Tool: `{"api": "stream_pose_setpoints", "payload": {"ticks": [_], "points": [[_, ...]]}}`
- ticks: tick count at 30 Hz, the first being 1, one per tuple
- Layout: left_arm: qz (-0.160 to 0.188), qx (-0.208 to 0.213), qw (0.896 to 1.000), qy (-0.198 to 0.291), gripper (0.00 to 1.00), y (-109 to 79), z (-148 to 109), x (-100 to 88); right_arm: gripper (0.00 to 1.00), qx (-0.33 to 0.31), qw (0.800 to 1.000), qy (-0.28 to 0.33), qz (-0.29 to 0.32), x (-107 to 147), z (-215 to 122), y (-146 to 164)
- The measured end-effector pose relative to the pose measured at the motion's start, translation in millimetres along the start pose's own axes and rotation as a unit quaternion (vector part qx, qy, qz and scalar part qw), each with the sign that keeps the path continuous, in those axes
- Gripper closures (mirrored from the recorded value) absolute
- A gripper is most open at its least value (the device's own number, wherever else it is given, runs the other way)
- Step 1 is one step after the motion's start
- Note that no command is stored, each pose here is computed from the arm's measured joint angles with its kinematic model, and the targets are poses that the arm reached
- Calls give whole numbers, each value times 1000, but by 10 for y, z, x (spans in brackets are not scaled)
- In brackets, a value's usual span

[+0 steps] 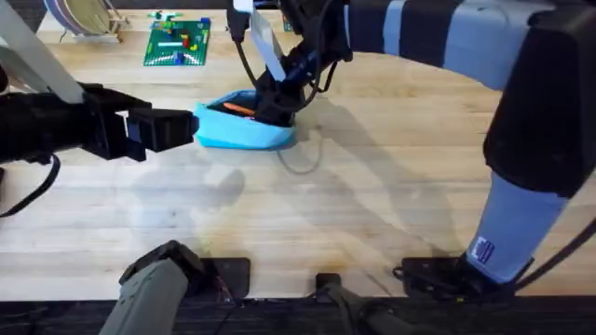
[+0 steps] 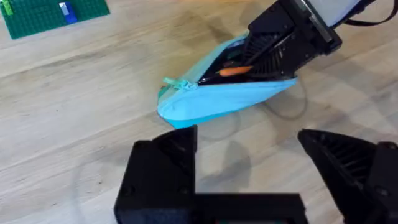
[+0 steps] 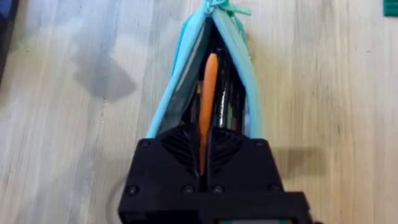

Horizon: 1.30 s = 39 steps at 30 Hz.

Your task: Unzip the bag, pick up the pens from the table one at a time and place them inside, then zip the bag closed.

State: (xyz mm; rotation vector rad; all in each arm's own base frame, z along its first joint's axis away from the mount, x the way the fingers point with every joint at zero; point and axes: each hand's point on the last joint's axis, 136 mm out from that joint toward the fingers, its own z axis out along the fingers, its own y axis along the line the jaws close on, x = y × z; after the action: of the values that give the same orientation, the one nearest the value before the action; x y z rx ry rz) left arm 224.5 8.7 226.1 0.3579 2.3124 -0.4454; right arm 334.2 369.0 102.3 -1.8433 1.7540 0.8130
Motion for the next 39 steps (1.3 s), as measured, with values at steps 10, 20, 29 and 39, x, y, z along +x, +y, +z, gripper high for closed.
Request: {"api": "stream_pose_setpoints", "payload": {"ticks": [10,20,29,39], "points": [[0,0,1000,0,6,0,0,0,5,-1,1000,1,-1,3,-1,4],[0,0,1000,0,6,0,1,0,5,0,999,-1,32,-3,-1,-1],[0,0,1000,0,6,0,0,0,4,5,995,-6,97,-67,-56,-9],[0,-2,1000,1,6,7,0,4,4,42,994,-48,89,-518,-564,82]]}}
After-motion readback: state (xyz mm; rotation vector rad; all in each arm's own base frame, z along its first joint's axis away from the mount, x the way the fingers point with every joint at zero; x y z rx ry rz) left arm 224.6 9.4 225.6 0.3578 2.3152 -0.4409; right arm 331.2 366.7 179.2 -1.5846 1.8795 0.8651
